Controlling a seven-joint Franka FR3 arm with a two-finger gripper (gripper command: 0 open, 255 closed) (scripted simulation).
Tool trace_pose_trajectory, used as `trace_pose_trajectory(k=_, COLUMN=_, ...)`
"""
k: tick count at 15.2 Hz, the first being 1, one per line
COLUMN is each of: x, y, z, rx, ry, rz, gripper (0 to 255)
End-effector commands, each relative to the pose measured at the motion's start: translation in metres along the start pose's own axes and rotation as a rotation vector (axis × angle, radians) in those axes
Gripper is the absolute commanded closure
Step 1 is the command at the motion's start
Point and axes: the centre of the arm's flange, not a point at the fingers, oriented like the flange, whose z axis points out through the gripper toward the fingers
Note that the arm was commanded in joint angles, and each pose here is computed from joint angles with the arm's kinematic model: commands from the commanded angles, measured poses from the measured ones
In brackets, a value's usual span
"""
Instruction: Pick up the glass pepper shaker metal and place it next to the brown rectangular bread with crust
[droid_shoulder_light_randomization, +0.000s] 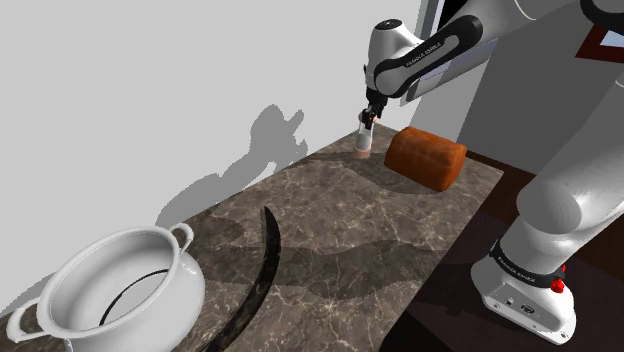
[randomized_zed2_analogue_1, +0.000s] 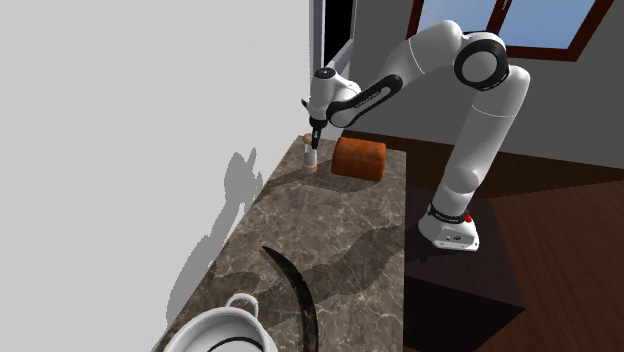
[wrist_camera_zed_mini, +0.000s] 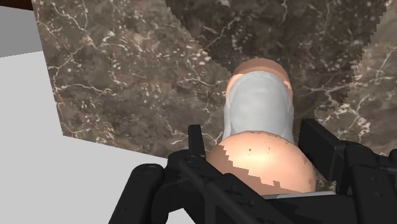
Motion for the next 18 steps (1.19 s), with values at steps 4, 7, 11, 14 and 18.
trace_pose_trajectory(k=4, x=0.0, y=0.0, z=0.0, rx=0.0, ry=0.0, rz=0.0, gripper=0)
trace_pose_trajectory(k=7, x=0.0, y=0.0, z=-0.013, rx=0.0, ry=0.0, rz=0.0, gripper=0)
trace_pose_trajectory(k=11, x=0.0, y=0.0, z=-0.05, rx=0.0, ry=0.0, rz=0.0, gripper=0)
trace_pose_trajectory(k=14, x=0.0, y=0.0, z=-0.05, rx=0.0, ry=0.0, rz=0.0, gripper=0)
trace_pose_trajectory(k=18, x=0.0, y=0.0, z=-0.05, rx=0.0, ry=0.0, rz=0.0, gripper=0)
